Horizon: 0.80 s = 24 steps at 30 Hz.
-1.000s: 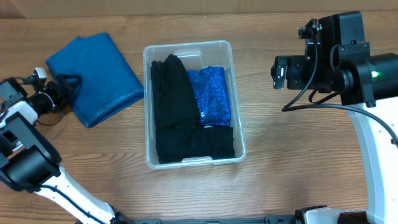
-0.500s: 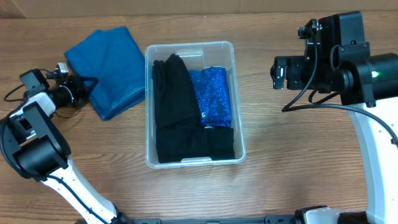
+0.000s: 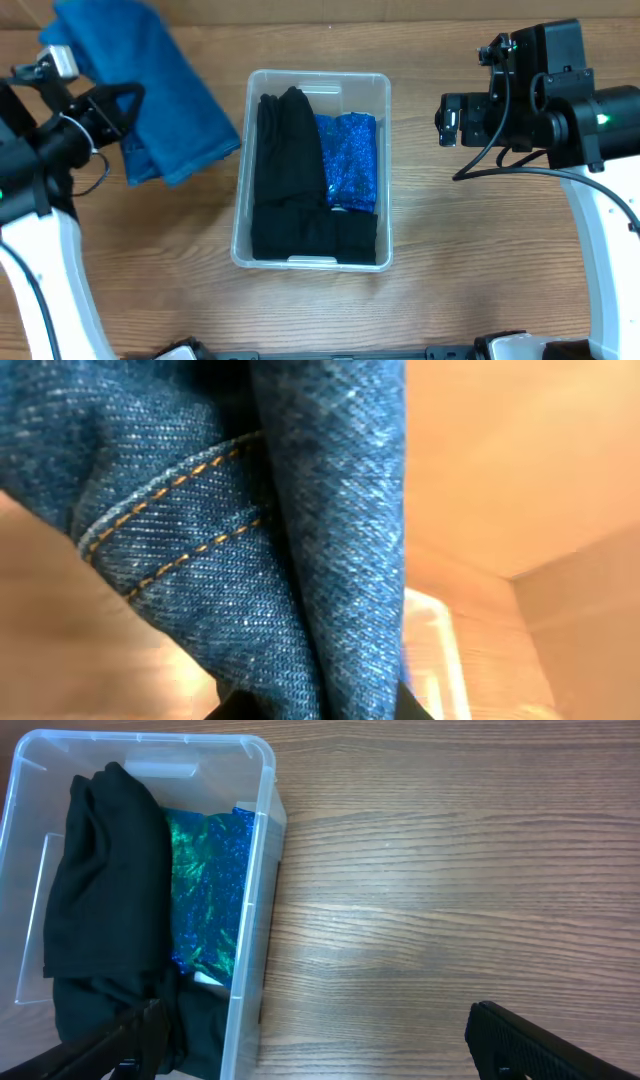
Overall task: Pack container
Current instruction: 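Lay the denim cloth over the bin contents and smooth it down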
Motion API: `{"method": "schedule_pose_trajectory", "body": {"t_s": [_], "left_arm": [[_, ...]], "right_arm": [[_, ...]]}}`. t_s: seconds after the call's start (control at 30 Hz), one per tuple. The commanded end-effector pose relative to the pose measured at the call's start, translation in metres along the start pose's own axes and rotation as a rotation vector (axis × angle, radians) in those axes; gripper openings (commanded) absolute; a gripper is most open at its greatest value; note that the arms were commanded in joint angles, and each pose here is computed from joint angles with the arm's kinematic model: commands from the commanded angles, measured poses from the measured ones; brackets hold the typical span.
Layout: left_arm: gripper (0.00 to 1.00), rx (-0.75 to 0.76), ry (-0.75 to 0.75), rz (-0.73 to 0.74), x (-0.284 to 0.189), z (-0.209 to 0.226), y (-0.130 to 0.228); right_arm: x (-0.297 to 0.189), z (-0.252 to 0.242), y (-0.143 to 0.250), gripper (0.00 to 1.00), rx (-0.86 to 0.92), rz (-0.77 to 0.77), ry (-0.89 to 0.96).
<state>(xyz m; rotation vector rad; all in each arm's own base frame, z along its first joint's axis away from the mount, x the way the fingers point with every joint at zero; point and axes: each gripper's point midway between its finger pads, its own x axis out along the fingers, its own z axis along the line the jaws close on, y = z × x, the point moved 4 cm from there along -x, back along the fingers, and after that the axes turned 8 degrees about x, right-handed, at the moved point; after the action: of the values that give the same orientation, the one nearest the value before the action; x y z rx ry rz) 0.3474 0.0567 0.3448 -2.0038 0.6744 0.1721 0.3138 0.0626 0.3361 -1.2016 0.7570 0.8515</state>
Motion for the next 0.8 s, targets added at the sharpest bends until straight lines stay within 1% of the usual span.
{"method": "schedule_pose_trajectory", "body": {"t_s": [0.0, 0.03, 0.07, 0.1, 0.13, 0.2, 0.27, 0.37, 0.47, 0.53, 0.63, 0.67, 0.7, 0.77], "left_arm": [[0.04, 0.209, 0.272, -0.100, -0.043, -0.122, -0.022], [0.04, 0.237, 0.319, -0.091, -0.044, -0.140, -0.018], [0.04, 0.268, 0.400, -0.050, -0.039, -0.166, -0.007], [0.04, 0.295, 0.456, -0.005, -0.032, -0.182, 0.006], [0.04, 0.329, 0.496, 0.037, -0.025, -0.192, 0.018], [0.04, 0.386, 0.557, 0.135, -0.010, -0.206, 0.044], [0.04, 0.407, 0.602, 0.272, 0.016, -0.212, 0.075], [0.04, 0.367, 0.618, 0.450, 0.060, -0.207, 0.113], [0.04, 0.330, 0.611, 0.550, 0.096, -0.197, 0.137], [0.04, 0.301, 0.583, 0.604, 0.115, -0.187, 0.150], [0.04, 0.277, 0.450, 0.678, 0.141, -0.161, 0.169], [0.04, 0.274, 0.379, 0.692, 0.145, -0.152, 0.172], [0.04, 0.271, 0.269, 0.703, 0.147, -0.138, 0.173], [0.04, 0.269, 0.146, 0.703, 0.147, -0.124, 0.172]], "right_arm": [[-0.002, -0.001, 0.000, 1.00, 0.000, -0.002, -0.003], [-0.002, -0.003, 0.000, 1.00, 0.003, -0.003, 0.006], [-0.002, -0.014, -0.001, 1.00, 0.050, -0.020, 0.086], [-0.005, -0.030, -0.003, 1.00, 0.130, -0.049, 0.184], [-0.008, -0.040, -0.004, 1.00, 0.180, -0.065, 0.238], [-0.010, -0.050, -0.003, 1.00, 0.210, -0.059, 0.257], [-0.010, -0.054, -0.003, 1.00, 0.222, -0.056, 0.262], [-0.010, -0.054, -0.003, 1.00, 0.222, -0.057, 0.261], [-0.010, -0.054, -0.003, 1.00, 0.222, -0.056, 0.262], [-0.010, -0.054, -0.003, 1.00, 0.222, -0.056, 0.261], [-0.010, -0.054, -0.003, 1.00, 0.221, -0.055, 0.262], [-0.010, -0.054, -0.003, 1.00, 0.221, -0.055, 0.262], [-0.010, -0.054, -0.002, 1.00, 0.221, -0.054, 0.262], [-0.010, -0.054, -0.002, 1.00, 0.221, -0.054, 0.262]]}}
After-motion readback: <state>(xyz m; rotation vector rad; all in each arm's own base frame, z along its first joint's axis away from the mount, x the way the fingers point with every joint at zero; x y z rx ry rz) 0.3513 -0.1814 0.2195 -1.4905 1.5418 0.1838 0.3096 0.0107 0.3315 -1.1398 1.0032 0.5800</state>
